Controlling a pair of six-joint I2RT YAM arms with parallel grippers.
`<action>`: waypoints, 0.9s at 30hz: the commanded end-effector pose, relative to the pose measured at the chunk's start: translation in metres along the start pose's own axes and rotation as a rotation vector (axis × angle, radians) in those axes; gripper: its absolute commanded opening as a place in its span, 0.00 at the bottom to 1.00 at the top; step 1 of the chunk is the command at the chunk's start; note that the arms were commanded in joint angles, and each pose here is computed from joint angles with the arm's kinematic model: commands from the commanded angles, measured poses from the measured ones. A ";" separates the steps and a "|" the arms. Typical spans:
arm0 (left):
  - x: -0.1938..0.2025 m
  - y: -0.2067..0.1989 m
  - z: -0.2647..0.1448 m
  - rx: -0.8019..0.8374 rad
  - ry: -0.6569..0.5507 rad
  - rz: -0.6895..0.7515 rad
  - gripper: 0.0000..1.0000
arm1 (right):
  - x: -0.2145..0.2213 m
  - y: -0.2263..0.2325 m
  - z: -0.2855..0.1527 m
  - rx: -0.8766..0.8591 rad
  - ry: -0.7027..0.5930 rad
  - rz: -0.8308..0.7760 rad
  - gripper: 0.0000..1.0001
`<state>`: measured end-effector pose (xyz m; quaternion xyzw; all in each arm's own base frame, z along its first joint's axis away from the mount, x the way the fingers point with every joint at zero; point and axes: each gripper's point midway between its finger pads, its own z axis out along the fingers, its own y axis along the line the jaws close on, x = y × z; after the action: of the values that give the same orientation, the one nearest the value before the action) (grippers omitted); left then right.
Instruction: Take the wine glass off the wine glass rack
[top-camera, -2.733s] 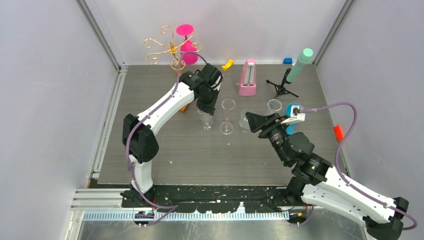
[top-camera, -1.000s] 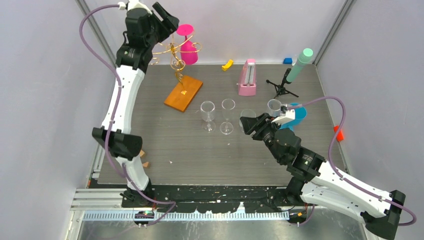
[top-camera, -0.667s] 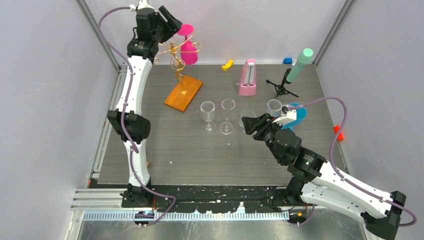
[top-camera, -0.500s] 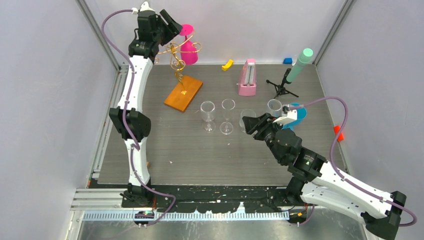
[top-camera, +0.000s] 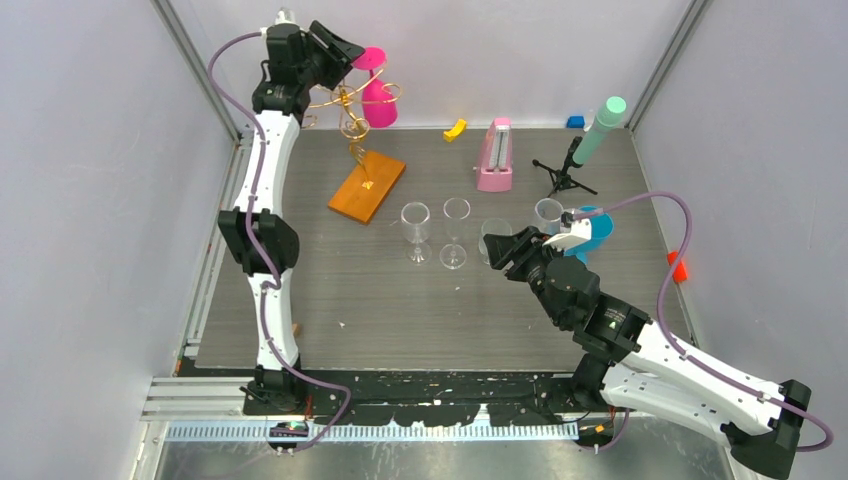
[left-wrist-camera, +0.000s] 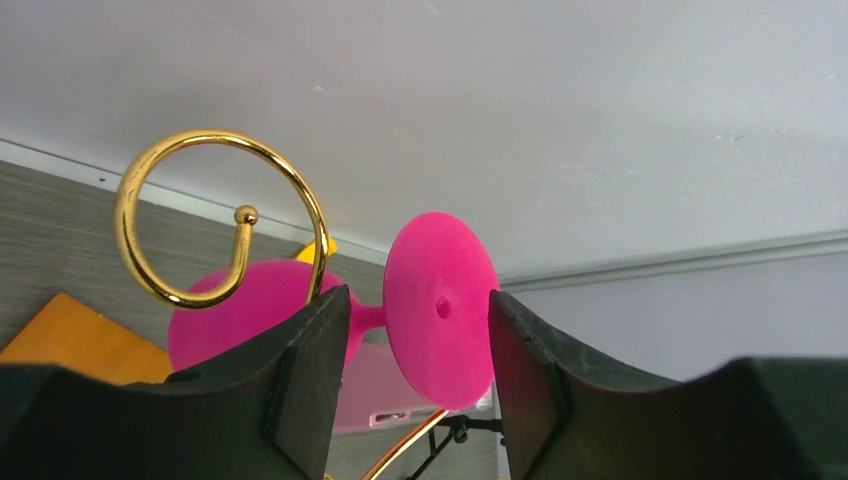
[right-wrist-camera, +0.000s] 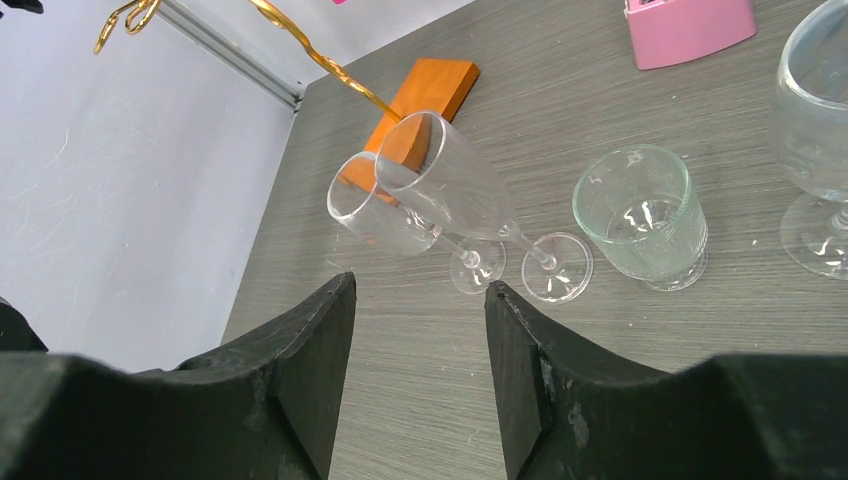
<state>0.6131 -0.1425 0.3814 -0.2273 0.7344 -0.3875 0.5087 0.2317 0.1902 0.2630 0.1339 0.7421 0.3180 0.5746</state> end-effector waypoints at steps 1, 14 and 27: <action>-0.014 -0.017 -0.004 0.071 -0.014 -0.070 0.55 | -0.025 0.014 -0.003 -0.018 -0.068 0.045 0.56; -0.009 -0.032 0.007 0.192 0.050 -0.241 0.35 | -0.024 0.010 -0.004 -0.014 -0.072 0.049 0.55; -0.026 -0.066 -0.014 0.320 0.009 -0.214 0.00 | -0.022 0.010 -0.005 -0.020 -0.066 0.060 0.54</action>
<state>0.6273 -0.1584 0.3817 -0.2725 0.6895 -0.5055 0.4414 0.2311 0.1880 0.2660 0.1388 0.7382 0.3211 0.5768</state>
